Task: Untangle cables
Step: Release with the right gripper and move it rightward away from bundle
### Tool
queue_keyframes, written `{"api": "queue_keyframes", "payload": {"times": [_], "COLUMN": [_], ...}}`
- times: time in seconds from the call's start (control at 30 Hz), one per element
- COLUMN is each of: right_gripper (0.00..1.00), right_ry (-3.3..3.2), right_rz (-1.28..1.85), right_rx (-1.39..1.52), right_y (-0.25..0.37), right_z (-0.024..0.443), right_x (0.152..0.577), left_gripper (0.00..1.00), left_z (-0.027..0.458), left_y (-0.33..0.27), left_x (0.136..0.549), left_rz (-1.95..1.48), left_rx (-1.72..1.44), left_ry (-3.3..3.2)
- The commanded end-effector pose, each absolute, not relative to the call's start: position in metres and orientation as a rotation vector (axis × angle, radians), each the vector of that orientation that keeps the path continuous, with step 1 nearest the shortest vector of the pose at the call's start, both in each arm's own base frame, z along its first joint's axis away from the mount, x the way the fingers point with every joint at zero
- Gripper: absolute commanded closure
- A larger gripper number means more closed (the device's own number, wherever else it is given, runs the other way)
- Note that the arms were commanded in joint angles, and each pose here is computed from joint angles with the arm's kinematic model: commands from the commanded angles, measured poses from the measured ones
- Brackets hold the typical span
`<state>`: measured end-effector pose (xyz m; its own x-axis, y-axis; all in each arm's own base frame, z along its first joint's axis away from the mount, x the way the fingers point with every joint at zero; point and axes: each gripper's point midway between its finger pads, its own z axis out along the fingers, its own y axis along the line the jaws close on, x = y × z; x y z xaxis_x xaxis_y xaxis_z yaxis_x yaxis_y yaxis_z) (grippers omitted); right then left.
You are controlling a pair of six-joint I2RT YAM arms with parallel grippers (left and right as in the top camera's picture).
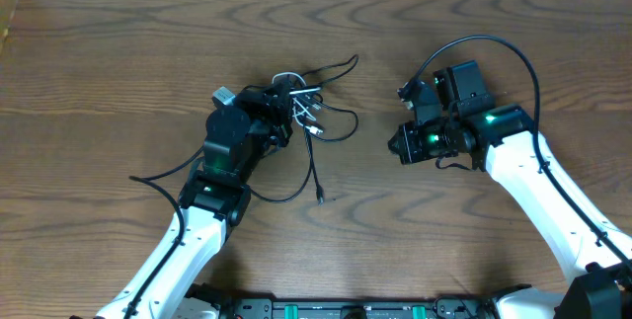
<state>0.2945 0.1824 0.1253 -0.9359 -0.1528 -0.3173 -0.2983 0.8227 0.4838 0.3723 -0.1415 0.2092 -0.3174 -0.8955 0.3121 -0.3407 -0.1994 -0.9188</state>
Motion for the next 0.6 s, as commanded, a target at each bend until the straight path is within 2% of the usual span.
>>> {"api": "queue_keyframes", "payload": {"times": [0.0, 0.23, 0.3, 0.47, 0.57], "right_gripper": [0.99, 0.99, 0.89, 0.75, 0.72], "right_ry": [2.746, 2.742, 2.752, 2.828, 2.813], "right_rz": [0.883, 0.923, 0.935, 0.99, 1.009], "right_rx": [-0.295, -0.319, -0.284, 0.045, 0.073], "right_y": [0.19, 0.196, 0.197, 0.198, 0.204], "right_z": [0.133, 0.135, 0.135, 0.136, 0.138], "right_x": [0.29, 0.286, 0.285, 0.286, 0.288], "left_gripper": [0.92, 0.92, 0.93, 0.92, 0.93], "left_z": [0.218, 0.218, 0.219, 0.219, 0.227], "left_y": [-0.14, -0.141, -0.146, -0.161, -0.166], "left_x": [0.374, 0.374, 0.371, 0.363, 0.362], "left_rz": [-1.545, -1.549, -1.598, -1.786, -1.848], "left_rx": [-1.418, -1.417, -1.445, -1.65, -1.633], "left_ry": [1.574, 1.578, 1.587, 1.556, 1.554]}}
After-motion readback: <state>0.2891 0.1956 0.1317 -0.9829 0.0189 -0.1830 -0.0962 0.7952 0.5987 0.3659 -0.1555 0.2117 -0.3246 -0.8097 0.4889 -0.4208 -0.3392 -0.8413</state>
